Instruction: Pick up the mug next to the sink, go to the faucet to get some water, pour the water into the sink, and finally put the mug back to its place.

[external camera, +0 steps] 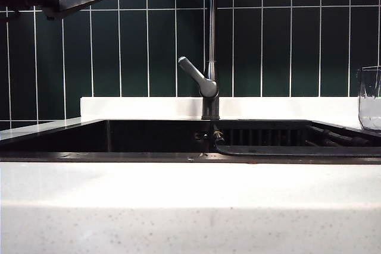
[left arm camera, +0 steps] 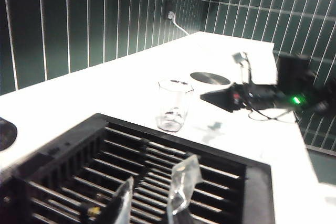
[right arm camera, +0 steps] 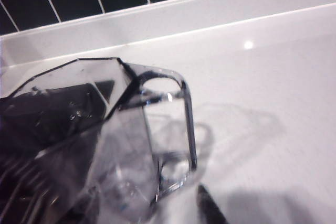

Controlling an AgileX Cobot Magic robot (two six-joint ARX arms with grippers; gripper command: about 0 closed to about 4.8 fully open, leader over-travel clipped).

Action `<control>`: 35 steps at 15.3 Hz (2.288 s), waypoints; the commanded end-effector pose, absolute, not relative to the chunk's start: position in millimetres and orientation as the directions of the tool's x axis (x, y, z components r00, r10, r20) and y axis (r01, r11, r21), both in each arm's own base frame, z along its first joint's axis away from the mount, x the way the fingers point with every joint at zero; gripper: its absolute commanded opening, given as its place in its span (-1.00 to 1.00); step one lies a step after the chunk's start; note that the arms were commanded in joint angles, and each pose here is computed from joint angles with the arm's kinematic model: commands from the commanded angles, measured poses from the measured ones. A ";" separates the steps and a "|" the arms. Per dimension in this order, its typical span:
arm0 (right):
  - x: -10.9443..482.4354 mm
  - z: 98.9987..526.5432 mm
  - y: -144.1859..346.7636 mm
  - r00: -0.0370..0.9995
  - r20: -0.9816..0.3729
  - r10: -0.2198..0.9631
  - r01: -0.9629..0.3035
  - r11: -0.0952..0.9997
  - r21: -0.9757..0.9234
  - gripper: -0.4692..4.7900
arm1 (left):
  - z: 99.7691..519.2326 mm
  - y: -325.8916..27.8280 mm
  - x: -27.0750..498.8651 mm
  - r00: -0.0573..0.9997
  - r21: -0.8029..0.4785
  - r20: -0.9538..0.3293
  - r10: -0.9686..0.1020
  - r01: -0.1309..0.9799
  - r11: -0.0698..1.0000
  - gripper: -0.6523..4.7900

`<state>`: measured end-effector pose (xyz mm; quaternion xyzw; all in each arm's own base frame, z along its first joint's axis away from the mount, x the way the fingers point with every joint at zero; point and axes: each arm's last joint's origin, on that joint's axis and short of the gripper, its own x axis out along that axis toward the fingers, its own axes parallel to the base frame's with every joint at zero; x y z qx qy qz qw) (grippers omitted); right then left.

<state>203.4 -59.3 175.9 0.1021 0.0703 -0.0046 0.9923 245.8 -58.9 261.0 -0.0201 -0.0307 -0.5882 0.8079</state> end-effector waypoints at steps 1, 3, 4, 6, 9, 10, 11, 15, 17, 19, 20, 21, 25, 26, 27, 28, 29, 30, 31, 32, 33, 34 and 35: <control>221.7 184.1 -65.5 0.995 -0.094 0.011 0.002 0.991 0.134 0.07 | 262.4 -59.8 253.7 0.309 0.050 0.073 -0.948 0.948 0.313 0.01; 234.0 188.2 -69.6 0.996 -0.091 0.014 -0.002 0.992 0.128 0.07 | 258.9 -62.1 275.3 0.353 -0.010 0.049 -0.934 0.935 0.353 0.63; 237.6 190.2 -70.8 0.996 -0.087 0.014 -0.003 0.993 0.116 0.07 | 256.9 -63.6 286.7 0.356 -0.027 0.041 -0.934 0.935 0.355 0.63; 241.8 191.1 -72.2 0.996 -0.087 0.016 -0.007 0.995 0.100 0.07 | 252.4 -65.7 302.9 0.357 -0.042 0.031 -0.934 0.934 0.355 0.63; 244.8 185.8 -74.2 0.994 -0.109 0.013 -0.006 0.998 0.061 0.07 | 241.4 -70.6 337.3 0.331 -0.050 0.014 -0.944 0.943 0.329 0.75; 245.8 184.1 -74.7 0.993 -0.115 0.012 -0.006 0.999 0.051 0.07 | 237.7 -72.0 347.2 0.328 -0.062 0.011 -0.944 0.943 0.327 0.83; 246.5 182.1 -75.0 0.993 -0.121 0.012 -0.008 0.999 0.033 0.07 | 234.3 -73.2 355.1 0.326 -0.067 0.008 -0.945 0.943 0.325 0.92; 251.8 170.5 -79.8 0.991 -0.135 0.003 -0.004 1.000 -0.007 0.07 | 230.1 -76.2 374.1 0.307 -0.061 0.008 -0.952 0.950 0.306 0.97; 259.6 162.1 -85.5 0.987 -0.158 0.002 -0.001 1.000 0.002 0.07 | 232.9 -77.5 383.0 0.299 -0.049 0.014 -0.954 0.953 0.298 0.97; 268.3 159.0 -91.6 0.985 -0.161 0.064 -0.061 0.998 0.019 0.06 | 236.3 -78.7 390.5 0.285 -0.033 0.020 -0.958 0.958 0.285 0.96; 271.4 159.2 -93.3 0.985 -0.160 0.070 -0.068 0.997 0.019 0.05 | 237.0 -79.0 392.7 0.285 -0.030 0.022 -0.958 0.958 0.285 0.96; 274.7 160.6 -95.7 0.985 -0.153 0.081 -0.079 0.997 0.019 0.05 | 237.2 -79.3 394.8 0.285 -0.028 0.023 -0.958 0.958 0.284 0.95; 285.0 166.6 -101.7 0.983 -0.128 0.129 -0.128 0.992 0.017 0.03 | 235.6 -83.5 404.9 0.278 -0.022 0.025 -0.960 0.960 0.278 0.95; 286.7 166.8 -102.1 0.982 -0.125 0.140 -0.139 0.990 0.017 -0.04 | 234.5 -84.5 408.7 0.276 -0.026 0.023 -0.961 0.961 0.275 0.95; 288.2 167.1 -102.7 0.982 -0.125 0.140 -0.139 0.990 0.016 -0.06 | 233.3 -87.9 411.3 0.265 -0.031 0.021 -0.964 0.964 0.264 0.95; 289.9 167.1 -103.1 0.982 -0.124 0.143 -0.142 0.990 0.016 -0.07 | 231.8 -92.2 417.6 0.246 -0.040 0.016 -0.969 0.969 0.245 0.95; 290.6 167.2 -103.4 0.982 -0.118 0.145 -0.145 0.989 0.013 -0.07 | 230.4 -98.8 424.3 0.233 -0.045 0.015 -0.972 0.972 0.232 0.95; 291.0 166.6 -104.5 0.982 -0.120 0.145 -0.144 0.989 0.015 -0.07 | 230.1 -100.6 428.7 0.231 -0.043 0.017 -0.973 0.972 0.230 0.95; 291.6 165.2 -105.3 0.982 -0.121 0.147 -0.146 0.989 0.016 -0.07 | 230.0 -105.0 432.3 0.225 -0.044 0.016 -0.974 0.974 0.224 0.95; 291.8 164.6 -105.4 0.982 -0.123 0.146 -0.145 0.989 0.017 -0.08 | 229.6 -107.1 436.6 0.223 -0.042 0.018 -0.975 0.974 0.222 0.95; 291.9 163.8 -105.5 0.981 -0.126 0.146 -0.145 0.989 0.019 -0.43 | 230.1 -109.3 440.9 0.221 -0.036 0.020 -0.975 0.975 0.220 0.95; 292.5 163.1 -105.8 0.981 -0.125 0.146 -0.145 0.989 0.019 -0.50 | 230.8 -111.0 443.7 0.222 -0.031 0.022 -0.975 0.975 0.221 0.95; 293.2 162.9 -106.0 0.981 -0.128 0.147 -0.145 0.989 0.021 -0.50 | 230.6 -111.3 446.3 0.236 -0.029 0.024 -0.972 0.972 0.235 0.95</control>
